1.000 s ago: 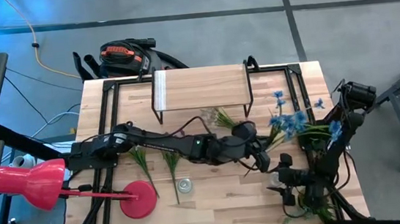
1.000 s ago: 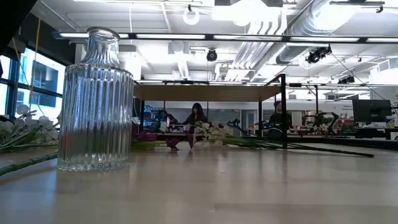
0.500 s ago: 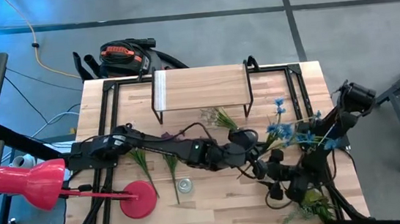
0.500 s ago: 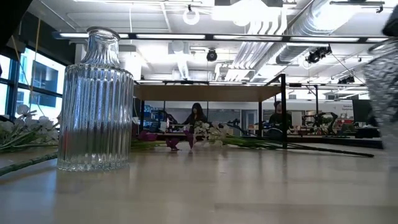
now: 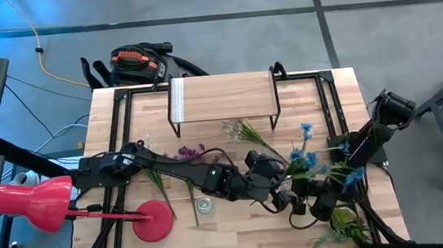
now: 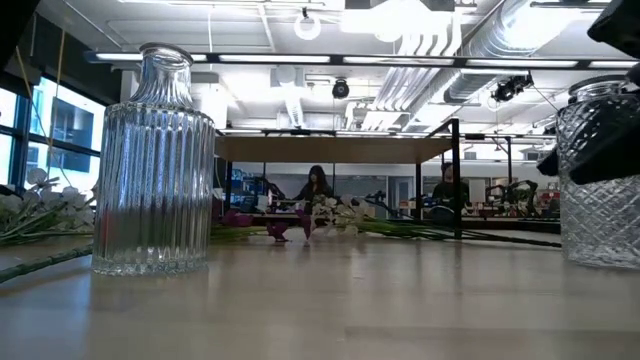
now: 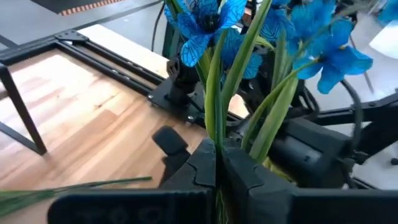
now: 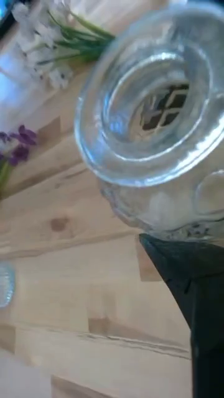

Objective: Pick and place flowers into a vace then onto a shelf
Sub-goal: Put the blue flowers into the right transparent vase

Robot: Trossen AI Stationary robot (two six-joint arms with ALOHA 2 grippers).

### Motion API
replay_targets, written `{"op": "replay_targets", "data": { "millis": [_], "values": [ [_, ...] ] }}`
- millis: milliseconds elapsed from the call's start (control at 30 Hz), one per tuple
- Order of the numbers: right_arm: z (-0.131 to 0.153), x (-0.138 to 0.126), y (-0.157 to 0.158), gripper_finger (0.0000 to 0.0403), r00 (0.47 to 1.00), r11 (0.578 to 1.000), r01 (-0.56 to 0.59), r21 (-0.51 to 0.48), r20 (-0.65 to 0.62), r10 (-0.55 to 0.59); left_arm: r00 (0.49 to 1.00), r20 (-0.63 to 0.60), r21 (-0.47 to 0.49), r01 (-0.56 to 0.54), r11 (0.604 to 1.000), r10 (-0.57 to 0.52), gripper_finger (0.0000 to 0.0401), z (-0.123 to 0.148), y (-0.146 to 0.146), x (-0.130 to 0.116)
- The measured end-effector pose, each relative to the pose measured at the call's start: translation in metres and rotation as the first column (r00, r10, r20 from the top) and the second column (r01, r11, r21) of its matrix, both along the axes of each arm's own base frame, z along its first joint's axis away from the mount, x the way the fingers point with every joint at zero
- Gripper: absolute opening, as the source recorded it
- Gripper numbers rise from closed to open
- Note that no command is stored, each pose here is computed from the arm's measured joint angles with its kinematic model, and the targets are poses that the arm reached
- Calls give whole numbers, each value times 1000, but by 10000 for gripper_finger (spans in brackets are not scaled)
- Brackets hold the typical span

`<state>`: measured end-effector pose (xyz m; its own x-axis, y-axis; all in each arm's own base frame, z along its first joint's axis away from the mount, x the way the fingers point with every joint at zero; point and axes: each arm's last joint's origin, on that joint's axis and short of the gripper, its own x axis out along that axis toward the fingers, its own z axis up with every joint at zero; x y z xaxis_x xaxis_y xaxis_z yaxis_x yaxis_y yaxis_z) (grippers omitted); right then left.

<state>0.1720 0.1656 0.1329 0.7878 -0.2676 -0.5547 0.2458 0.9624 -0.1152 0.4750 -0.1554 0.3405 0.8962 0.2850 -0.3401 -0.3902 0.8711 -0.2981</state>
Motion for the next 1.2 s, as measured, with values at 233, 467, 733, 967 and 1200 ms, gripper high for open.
{"op": "replay_targets", "data": {
  "millis": [233, 467, 733, 967, 1200],
  "values": [
    [-4, 4, 0, 284, 994, 997, 71, -43, 88, -67, 1000, 25, 20, -13, 1000, 13, 42, 15, 1, -8],
    [-17, 31, 3, 284, 993, 999, 41, -10, 112, -39, 1000, 17, 28, -19, 999, 18, 46, 18, 3, -12],
    [-9, 50, 1, 284, 982, 1000, -5, -29, 187, 11, 999, -11, 26, -52, 998, 52, 50, 17, 4, -15],
    [-8, 55, -2, 284, 983, 999, -34, -40, 180, 41, 998, -17, 29, -54, 998, 55, 51, 16, 4, -15],
    [-15, 43, 4, 284, 991, 999, -45, -24, 123, 48, 998, -25, 34, -50, 998, 51, 52, 15, 5, -15]
  ]
}}
